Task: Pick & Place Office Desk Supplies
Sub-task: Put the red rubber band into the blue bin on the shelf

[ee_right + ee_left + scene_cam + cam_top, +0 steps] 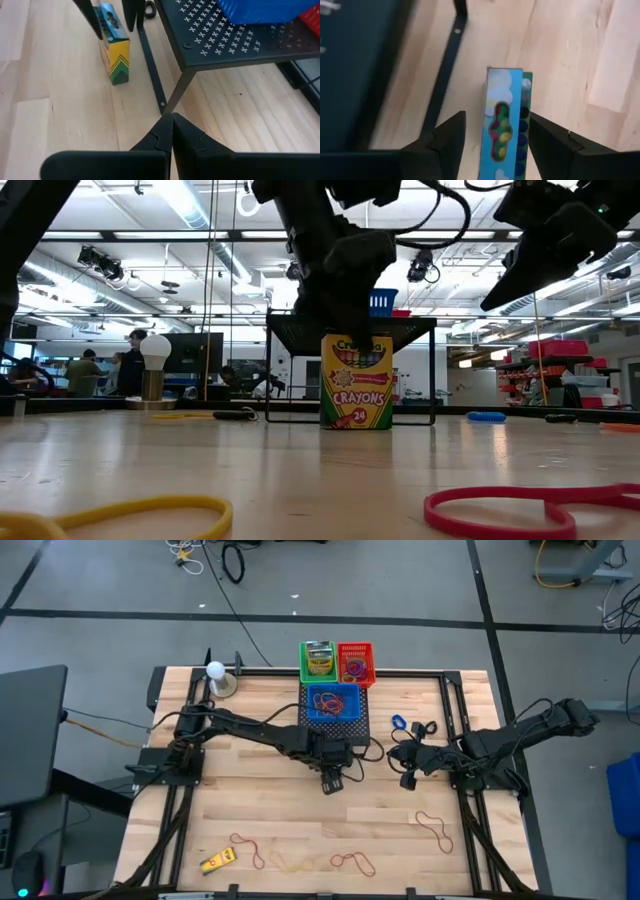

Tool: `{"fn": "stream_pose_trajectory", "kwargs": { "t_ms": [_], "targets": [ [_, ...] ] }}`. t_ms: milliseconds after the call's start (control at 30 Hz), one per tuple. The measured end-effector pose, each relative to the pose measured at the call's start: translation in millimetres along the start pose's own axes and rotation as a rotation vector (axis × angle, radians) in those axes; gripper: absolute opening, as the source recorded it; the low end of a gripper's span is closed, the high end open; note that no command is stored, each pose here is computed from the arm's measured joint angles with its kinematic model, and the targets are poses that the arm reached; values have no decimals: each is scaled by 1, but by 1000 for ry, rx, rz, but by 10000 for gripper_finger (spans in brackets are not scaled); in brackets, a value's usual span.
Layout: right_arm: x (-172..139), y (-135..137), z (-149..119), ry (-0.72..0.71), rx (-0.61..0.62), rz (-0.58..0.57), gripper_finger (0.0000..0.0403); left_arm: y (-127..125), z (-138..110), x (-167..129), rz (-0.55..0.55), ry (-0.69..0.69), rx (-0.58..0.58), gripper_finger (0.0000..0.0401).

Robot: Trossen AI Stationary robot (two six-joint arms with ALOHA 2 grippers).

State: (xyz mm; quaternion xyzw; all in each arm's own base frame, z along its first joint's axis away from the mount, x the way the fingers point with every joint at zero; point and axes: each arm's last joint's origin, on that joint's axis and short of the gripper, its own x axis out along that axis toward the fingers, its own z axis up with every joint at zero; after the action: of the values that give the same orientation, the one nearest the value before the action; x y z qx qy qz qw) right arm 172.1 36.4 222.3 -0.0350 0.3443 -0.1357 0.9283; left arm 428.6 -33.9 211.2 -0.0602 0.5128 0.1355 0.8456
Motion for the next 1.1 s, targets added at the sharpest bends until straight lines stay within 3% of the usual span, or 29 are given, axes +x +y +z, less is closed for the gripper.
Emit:
{"fn": "stream_pose_trajectory", "kwargs": {
  "t_ms": [367, 567, 733, 933, 1100],
  "targets": [
    [3, -6, 2, 2, -35, -29, 11, 2, -1, -9, 3, 27, 61, 112],
    [3, -6, 3, -12, -65, -27, 11, -2, 20, -82, -84, -89, 135, 99],
    [3, -5, 6, -34, -40, -15, 11, 8, 35, -144, -96, -185, 175, 97],
    [3, -4, 7, -39, 20, 27, 11, 47, 52, -209, -66, -335, 187, 97],
    [4, -7, 8, -44, 84, 2, 11, 98, 64, -257, -37, -453, 196, 96]
  ]
}}
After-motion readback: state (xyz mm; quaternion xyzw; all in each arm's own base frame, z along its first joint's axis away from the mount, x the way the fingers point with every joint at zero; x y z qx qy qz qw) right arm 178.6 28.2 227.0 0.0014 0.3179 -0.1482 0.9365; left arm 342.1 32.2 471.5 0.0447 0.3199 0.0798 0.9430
